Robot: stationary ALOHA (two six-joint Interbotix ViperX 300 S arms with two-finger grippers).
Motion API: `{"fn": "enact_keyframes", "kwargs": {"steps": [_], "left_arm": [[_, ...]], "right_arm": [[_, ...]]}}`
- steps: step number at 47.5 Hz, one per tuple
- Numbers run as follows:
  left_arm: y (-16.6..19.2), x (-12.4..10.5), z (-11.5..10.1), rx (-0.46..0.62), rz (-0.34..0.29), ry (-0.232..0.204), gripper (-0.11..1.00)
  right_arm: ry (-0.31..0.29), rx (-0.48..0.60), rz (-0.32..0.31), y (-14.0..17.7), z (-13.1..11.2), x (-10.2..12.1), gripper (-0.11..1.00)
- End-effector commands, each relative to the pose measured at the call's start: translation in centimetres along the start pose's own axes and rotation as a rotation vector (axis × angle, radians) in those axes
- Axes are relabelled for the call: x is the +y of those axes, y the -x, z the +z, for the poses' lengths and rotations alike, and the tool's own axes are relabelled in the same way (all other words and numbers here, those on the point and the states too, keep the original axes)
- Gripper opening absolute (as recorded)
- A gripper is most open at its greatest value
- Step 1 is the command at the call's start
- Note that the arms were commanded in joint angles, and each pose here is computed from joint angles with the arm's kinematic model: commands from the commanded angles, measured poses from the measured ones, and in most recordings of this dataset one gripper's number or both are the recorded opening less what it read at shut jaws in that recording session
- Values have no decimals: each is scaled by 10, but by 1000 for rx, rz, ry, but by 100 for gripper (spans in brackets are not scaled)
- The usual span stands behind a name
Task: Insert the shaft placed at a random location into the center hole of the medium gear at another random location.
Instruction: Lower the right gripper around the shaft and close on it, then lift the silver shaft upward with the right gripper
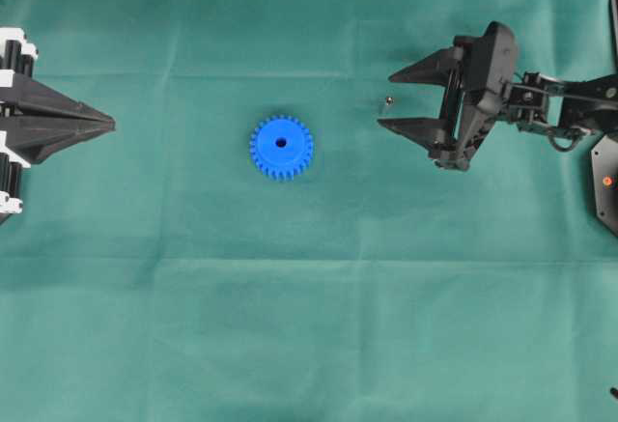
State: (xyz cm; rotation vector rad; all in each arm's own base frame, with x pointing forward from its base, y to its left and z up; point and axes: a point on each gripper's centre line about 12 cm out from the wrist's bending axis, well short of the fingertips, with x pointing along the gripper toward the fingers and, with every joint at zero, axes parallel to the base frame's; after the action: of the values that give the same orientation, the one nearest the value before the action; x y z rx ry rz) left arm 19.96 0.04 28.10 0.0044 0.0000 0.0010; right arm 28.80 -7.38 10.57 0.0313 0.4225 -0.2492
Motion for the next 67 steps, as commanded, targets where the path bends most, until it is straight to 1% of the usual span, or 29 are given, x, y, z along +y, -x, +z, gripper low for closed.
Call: {"fn": "enact_keyframes", "kwargs": {"steps": [1,17,21,24,28,30,35,37,53,60,67], "left_arm": [[-3,0,8,-15,-1,-3,0],[-3,0,7,-8,-1,-3,0],[-3,0,7,-5,-1,-3,0],[-3,0,6,-3,-1,-3,0],[-3,0,6,-3,-1,-3,0],[-3,0,6,-2,-1,-3,0],[-3,0,6,-3,-1,-3,0],[-3,0,6,-3,-1,-3,0],[-3,0,7,-5,-1,-3,0],[-3,0,7,-5,-1,-3,0],[-3,0,6,0,-1,-3,0]], "right_arm": [[6,-29,-13,-6,5,-3,81],[-3,-8,-23,-11,-5,-4,79],[-3,-7,-23,-11,-5,-4,77],[-3,-4,-22,-11,-5,-4,72],[-8,-4,-27,-11,-5,-5,60],[-9,-2,-31,-11,-6,-6,50],[-4,0,-31,-11,-6,-6,20],[-4,1,-31,-11,-6,-6,14],[6,0,-30,-11,-5,-6,13],[2,-20,-31,-7,4,-6,13],[0,-25,-27,0,25,-6,13]]}}
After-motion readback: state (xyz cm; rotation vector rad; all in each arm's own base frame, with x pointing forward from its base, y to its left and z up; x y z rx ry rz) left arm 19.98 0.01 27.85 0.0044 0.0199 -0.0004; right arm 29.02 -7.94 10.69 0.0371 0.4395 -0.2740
